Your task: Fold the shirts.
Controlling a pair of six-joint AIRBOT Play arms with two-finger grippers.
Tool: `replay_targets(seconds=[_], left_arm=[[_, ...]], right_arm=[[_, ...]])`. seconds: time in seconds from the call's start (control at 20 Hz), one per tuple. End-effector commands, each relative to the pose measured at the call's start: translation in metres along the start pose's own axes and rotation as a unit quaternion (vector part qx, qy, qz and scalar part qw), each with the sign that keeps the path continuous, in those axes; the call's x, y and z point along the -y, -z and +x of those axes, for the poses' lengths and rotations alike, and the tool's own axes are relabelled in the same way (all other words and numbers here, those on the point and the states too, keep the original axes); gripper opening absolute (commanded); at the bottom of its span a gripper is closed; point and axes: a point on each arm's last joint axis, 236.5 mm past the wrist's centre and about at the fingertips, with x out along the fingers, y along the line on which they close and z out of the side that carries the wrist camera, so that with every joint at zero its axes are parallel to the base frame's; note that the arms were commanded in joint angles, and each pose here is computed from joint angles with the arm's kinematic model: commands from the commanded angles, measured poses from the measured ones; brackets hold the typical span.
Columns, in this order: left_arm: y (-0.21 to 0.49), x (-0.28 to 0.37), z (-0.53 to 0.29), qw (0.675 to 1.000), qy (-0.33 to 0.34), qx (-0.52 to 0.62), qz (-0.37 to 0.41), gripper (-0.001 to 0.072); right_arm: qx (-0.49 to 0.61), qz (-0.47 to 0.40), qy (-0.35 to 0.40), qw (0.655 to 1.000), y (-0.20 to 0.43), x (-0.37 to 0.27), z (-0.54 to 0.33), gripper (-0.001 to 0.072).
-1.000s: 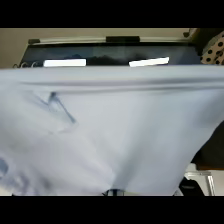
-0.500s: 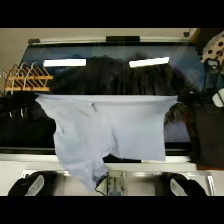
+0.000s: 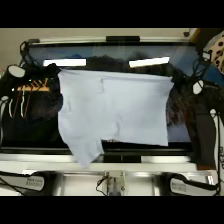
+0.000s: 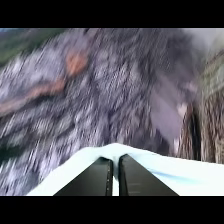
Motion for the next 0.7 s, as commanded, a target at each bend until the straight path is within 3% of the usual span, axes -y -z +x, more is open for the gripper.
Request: replay_targets(seconds=[0.0,0.35,0.65], left_arm=[[-0.008,-0.002,0.04,1.0,0.005,0.005,0.002,0.0039],[0.036,-0.019,0.065,0.998,0.004,-0.06,-0.013,0.004],[0.102,-0.042,0.038,0.976,0.006,-0.216,-0.011,0.0039]], right_arm=[[0.021,0.045,0.004,0.999,-0.004,0.01,0.024,0.0059],[-0.046,0.018,-0.021,0.999,0.044,-0.034,0.044,0.006],[-0.176,-0.011,0.018,0.984,0.104,-0.011,0.03,0.006]])
